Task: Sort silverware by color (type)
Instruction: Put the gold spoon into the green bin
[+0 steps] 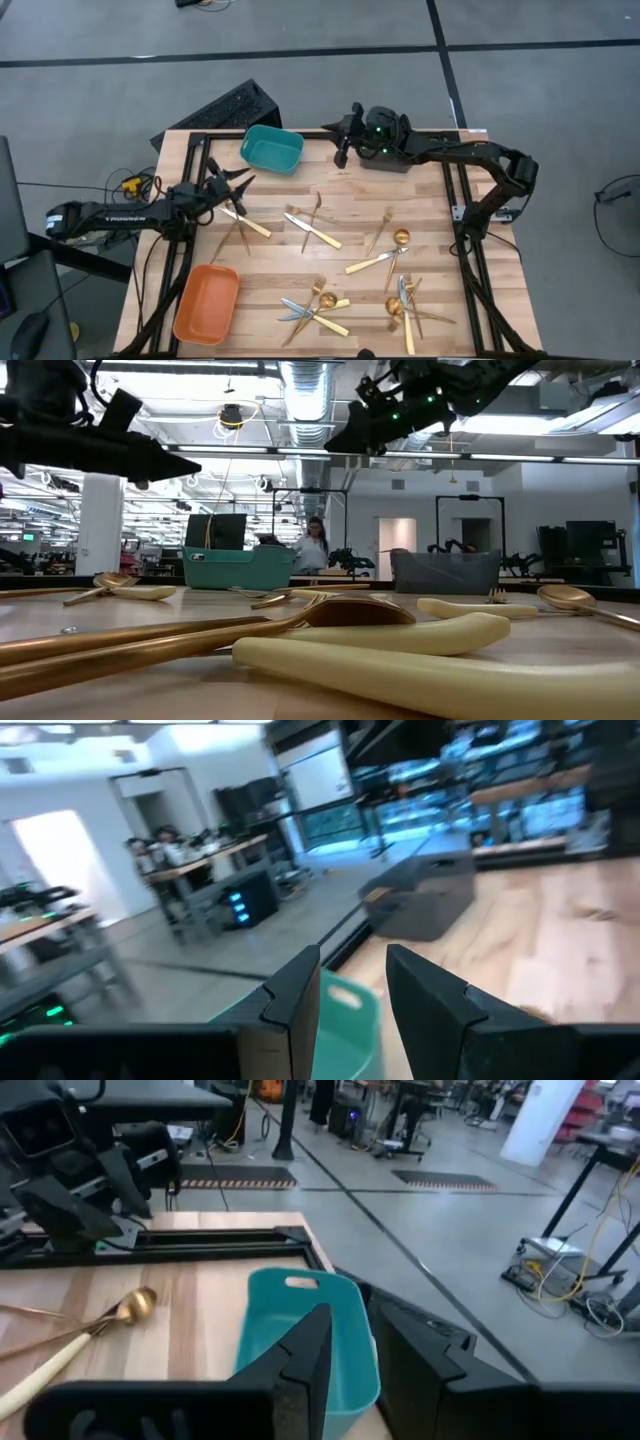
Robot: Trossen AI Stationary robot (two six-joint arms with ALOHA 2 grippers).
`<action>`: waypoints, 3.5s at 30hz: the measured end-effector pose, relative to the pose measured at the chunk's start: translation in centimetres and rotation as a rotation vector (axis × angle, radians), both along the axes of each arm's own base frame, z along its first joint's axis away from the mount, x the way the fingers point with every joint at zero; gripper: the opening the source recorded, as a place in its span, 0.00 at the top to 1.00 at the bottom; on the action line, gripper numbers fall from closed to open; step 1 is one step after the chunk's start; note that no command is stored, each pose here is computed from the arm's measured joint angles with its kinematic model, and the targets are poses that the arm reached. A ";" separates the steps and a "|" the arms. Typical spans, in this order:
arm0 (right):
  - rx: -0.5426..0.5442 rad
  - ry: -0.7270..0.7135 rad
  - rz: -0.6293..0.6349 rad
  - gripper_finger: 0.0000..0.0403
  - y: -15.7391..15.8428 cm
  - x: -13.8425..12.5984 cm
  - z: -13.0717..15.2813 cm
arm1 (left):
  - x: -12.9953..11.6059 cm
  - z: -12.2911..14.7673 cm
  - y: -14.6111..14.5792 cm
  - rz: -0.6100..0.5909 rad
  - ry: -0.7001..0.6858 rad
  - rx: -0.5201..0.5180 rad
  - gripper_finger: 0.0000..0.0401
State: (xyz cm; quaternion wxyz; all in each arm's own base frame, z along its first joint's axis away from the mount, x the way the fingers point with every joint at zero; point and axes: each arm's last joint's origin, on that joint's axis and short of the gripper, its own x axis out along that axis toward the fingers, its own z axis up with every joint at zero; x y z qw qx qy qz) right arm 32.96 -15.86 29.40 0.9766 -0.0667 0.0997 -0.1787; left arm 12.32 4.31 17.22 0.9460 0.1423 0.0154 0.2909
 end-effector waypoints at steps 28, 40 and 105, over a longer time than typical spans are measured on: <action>0.163 -0.076 -0.422 0.73 -0.5 0.0 -0.7 | -1.5 -0.4 5.7 0.253 0.080 -0.084 0.77; 0.158 0.108 -0.231 0.77 1.4 2.4 -2.4 | -0.2 -0.5 4.9 -0.051 -0.104 -0.481 0.77; 1.034 0.793 -0.727 0.78 12.1 -9.5 -10.2 | 1.3 -3.5 4.8 -0.164 0.162 -0.386 0.77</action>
